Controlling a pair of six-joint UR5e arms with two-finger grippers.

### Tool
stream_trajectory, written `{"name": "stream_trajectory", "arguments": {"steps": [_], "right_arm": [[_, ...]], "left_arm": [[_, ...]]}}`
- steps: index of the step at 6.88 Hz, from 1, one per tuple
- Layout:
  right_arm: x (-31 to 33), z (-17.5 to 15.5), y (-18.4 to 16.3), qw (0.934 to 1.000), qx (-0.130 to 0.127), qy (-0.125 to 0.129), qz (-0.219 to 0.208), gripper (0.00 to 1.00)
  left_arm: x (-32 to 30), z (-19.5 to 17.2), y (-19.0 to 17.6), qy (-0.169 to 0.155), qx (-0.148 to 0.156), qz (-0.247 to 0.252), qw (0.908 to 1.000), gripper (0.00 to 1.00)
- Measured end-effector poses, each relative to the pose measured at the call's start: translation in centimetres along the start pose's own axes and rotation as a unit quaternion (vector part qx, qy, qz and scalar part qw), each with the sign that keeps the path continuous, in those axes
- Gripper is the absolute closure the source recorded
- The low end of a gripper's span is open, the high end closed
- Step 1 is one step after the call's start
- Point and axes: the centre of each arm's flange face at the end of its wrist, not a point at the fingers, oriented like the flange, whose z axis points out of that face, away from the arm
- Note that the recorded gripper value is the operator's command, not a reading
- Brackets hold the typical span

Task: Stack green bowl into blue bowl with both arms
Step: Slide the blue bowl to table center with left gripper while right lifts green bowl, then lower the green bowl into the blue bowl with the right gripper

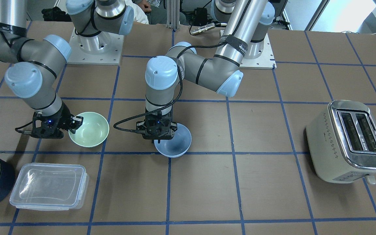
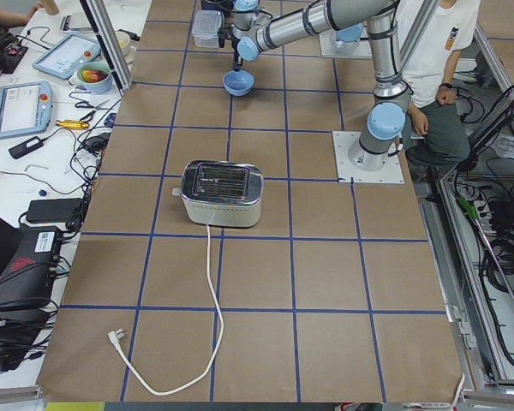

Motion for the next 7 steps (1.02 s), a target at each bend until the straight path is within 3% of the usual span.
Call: {"name": "stream_trajectory", "arguments": {"steps": [1,2,3,4,5,7], "right_arm": [[0.3,-2.4,-1.5,0.9999,-0.011,-0.005,0.001,1.00],[-0.4,-4.7,-2.7,0.9996,-0.019,-0.017,0.009,1.00],[-2.2,-6.2,-3.5,0.9990,-0.017,-0.033,0.024,1.00],[-5.3,-7.4,-4.2,0.9974,-0.010,-0.054,0.048,1.00],[-9.3,-8.1,-4.8,0.9946,-0.007,-0.074,0.073,1.00],[-19.9,-7.8,-4.9,0.9909,-0.015,-0.088,0.100,1.00]], "left_arm": [[-1.0,-2.4,-2.0,0.014,0.020,0.009,0.9997,0.00],[-4.0,-5.7,-5.1,0.010,0.038,0.020,0.9990,0.00],[-7.7,-8.4,-7.2,-0.011,0.036,0.039,0.9985,0.00],[-12.4,-11.1,-9.0,-0.035,0.023,0.066,0.9969,0.00],[-16.9,-14.7,-10.2,-0.050,0.003,0.066,0.9965,0.00],[-22.4,-22.9,-9.5,-0.063,-0.036,0.041,0.9965,0.00]]}}
